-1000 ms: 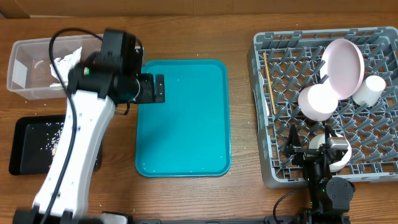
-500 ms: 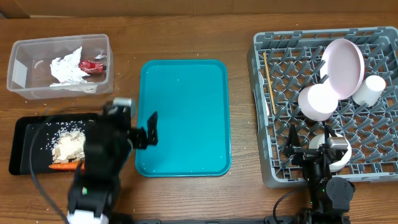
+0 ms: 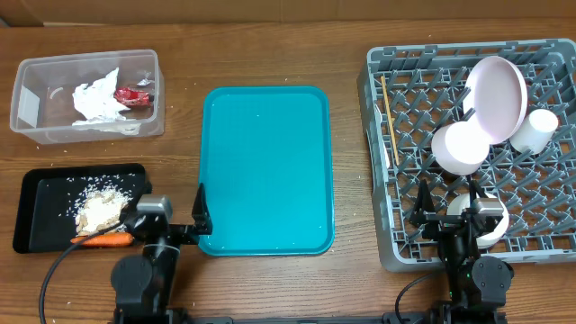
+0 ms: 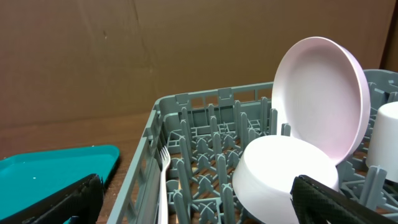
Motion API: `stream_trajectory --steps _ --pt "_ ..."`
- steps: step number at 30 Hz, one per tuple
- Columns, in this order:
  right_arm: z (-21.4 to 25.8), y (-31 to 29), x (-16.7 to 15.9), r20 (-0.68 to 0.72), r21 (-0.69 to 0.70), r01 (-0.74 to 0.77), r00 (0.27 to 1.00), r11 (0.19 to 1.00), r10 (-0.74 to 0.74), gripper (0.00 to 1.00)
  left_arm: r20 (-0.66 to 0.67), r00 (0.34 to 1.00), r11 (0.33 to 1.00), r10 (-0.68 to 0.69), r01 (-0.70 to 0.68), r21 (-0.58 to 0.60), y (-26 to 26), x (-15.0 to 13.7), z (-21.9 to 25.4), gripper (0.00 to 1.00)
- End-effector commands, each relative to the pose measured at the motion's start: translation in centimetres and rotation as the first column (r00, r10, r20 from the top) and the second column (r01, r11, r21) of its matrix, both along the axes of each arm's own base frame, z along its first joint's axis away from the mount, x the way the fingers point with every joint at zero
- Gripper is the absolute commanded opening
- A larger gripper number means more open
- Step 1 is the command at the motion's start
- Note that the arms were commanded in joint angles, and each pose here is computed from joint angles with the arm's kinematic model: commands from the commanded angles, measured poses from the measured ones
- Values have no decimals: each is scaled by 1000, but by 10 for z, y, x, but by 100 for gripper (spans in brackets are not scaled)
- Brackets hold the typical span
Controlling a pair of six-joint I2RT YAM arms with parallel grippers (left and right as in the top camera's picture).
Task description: Sort waste into correct bins and load items into the dishwasher rack
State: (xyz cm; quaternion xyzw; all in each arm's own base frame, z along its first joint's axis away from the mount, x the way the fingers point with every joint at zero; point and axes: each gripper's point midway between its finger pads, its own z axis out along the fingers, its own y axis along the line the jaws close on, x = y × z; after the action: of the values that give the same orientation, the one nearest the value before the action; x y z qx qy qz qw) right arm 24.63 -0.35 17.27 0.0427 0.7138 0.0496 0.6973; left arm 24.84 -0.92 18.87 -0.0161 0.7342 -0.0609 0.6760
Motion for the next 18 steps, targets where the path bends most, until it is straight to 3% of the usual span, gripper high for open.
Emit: stream_trajectory --steps 1,10,18 --pt "-2 -1 0 3 -4 5 1000 1000 -5 100 75 997 1000 1 -2 13 4 -4 2 100" --pt "-2 -1 0 3 -4 5 1000 1000 -5 100 102 993 998 60 -60 -10 19 -3 -8 100" --pt "-2 -1 0 3 -4 5 1000 1000 -5 100 19 998 998 67 -67 19 20 -3 -29 100"
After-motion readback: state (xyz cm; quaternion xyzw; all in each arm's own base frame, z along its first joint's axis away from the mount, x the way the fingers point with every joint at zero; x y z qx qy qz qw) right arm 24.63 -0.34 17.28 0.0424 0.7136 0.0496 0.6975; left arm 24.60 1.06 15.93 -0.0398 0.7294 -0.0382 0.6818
